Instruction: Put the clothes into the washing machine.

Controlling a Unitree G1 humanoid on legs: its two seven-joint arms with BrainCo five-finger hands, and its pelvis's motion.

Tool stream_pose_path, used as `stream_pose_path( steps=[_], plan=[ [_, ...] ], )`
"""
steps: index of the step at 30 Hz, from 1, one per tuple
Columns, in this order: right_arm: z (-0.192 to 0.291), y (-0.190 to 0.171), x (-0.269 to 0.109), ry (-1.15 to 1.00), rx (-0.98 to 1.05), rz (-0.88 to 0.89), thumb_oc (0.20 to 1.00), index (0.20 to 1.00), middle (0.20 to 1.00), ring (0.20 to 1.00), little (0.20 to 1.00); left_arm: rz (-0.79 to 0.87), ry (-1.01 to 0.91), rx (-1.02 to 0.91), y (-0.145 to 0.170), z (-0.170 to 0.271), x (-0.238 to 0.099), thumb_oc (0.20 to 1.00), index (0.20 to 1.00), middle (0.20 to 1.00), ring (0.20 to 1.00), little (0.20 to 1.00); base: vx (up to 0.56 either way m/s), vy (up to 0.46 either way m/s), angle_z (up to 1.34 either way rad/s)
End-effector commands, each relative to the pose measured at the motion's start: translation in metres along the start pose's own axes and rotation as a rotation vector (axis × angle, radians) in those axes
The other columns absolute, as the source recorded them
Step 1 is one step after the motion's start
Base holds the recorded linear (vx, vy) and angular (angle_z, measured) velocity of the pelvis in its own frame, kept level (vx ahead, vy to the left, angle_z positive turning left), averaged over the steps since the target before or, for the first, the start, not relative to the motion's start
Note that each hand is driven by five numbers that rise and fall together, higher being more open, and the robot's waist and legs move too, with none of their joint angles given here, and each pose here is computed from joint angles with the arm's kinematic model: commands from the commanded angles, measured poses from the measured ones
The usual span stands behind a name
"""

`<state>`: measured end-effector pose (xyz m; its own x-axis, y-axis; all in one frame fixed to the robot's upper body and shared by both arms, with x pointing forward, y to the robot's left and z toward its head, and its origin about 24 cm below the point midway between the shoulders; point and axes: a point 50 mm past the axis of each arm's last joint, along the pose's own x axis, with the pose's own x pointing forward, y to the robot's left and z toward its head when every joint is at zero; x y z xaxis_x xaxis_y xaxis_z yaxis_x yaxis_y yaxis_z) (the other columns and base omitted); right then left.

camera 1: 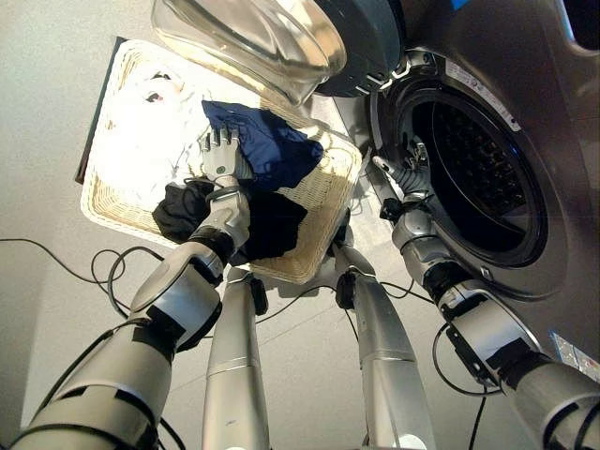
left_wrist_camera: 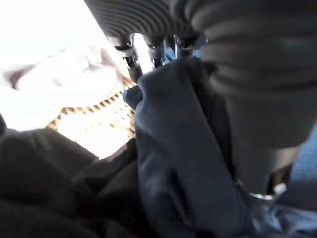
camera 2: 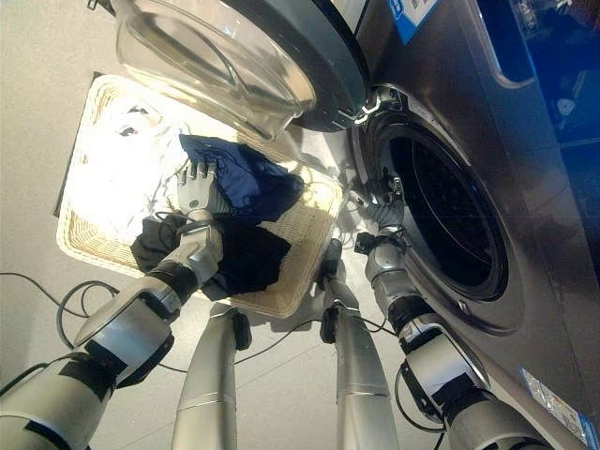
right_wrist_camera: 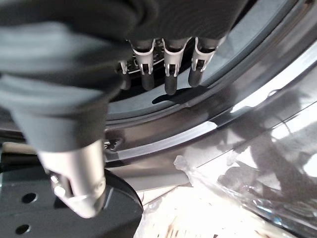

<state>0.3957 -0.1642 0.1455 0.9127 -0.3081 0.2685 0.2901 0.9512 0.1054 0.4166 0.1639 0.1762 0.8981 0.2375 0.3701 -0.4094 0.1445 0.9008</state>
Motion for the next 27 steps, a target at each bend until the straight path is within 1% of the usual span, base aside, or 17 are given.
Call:
stream_pose_path(
  steps=[1,3,10,12,16,17,21,22,24,25,27],
  plan=[
    [0.011,-0.004,0.002,-0.053,0.075,-0.027,1.0,1.0,1.0,1.0,1.0,-0.304,0.019,-0.012,-0.03,0.0,-0.013,0.2,0.2,0.2,0.2,0.2,0.01,0.018,-0.05],
    [0.01,-0.005,0.0,-0.053,0.079,-0.029,1.0,1.0,1.0,1.0,1.0,-0.254,-0.001,-0.051,-0.026,0.002,-0.011,0.2,0.2,0.2,0.2,0.2,0.0,0.011,-0.04],
    [0.008,-0.008,-0.002,-0.049,0.087,-0.038,1.0,1.0,1.0,1.0,1.0,-0.24,0.008,-0.081,-0.026,0.001,-0.011,0.2,0.2,0.2,0.2,0.2,0.0,-0.001,-0.02],
    [0.001,-0.013,-0.004,-0.023,0.099,-0.052,1.0,1.0,1.0,1.0,1.0,-0.177,0.013,-0.158,-0.026,-0.004,-0.013,0.2,0.2,0.2,0.2,0.2,0.0,0.0,0.0],
    [0.0,-0.014,-0.005,-0.021,0.097,-0.052,1.0,1.0,1.0,1.0,1.0,-0.17,0.013,-0.164,-0.026,-0.005,-0.013,0.2,0.2,0.2,0.2,0.2,0.0,0.0,0.0],
    [-0.005,-0.015,-0.008,-0.015,0.084,-0.04,1.0,1.0,1.0,1.0,1.0,-0.151,0.017,-0.213,-0.029,-0.007,-0.016,0.2,0.2,0.2,0.2,0.2,0.0,0.0,0.0],
    [-0.005,-0.015,-0.008,-0.015,0.084,-0.04,1.0,1.0,1.0,1.0,1.0,-0.151,0.017,-0.213,-0.029,-0.007,-0.016,0.2,0.2,0.2,0.2,0.2,0.0,0.003,0.01],
    [-0.008,-0.012,-0.01,-0.002,0.089,0.008,1.0,1.0,1.0,1.0,1.0,-0.147,0.009,-0.268,-0.031,-0.008,-0.019,0.2,0.2,0.2,0.2,0.2,0.0,0.01,0.03],
    [-0.008,-0.012,-0.01,-0.002,0.089,0.008,1.0,1.0,1.0,1.0,1.0,-0.147,0.009,-0.268,-0.031,-0.008,-0.019,0.2,0.2,0.2,0.2,0.2,0.01,0.022,0.02],
    [-0.016,-0.012,-0.016,0.011,0.01,0.053,1.0,1.0,1.0,1.0,1.0,-0.114,-0.025,-0.375,-0.031,-0.007,-0.023,0.2,0.2,0.2,0.2,0.2,0.01,0.034,0.0],
    [-0.016,-0.012,-0.016,0.011,0.01,0.053,1.0,1.0,1.0,1.0,1.0,-0.114,-0.025,-0.375,-0.031,-0.007,-0.023,0.2,0.2,0.2,0.2,0.2,0.01,0.017,0.0]
  ],
)
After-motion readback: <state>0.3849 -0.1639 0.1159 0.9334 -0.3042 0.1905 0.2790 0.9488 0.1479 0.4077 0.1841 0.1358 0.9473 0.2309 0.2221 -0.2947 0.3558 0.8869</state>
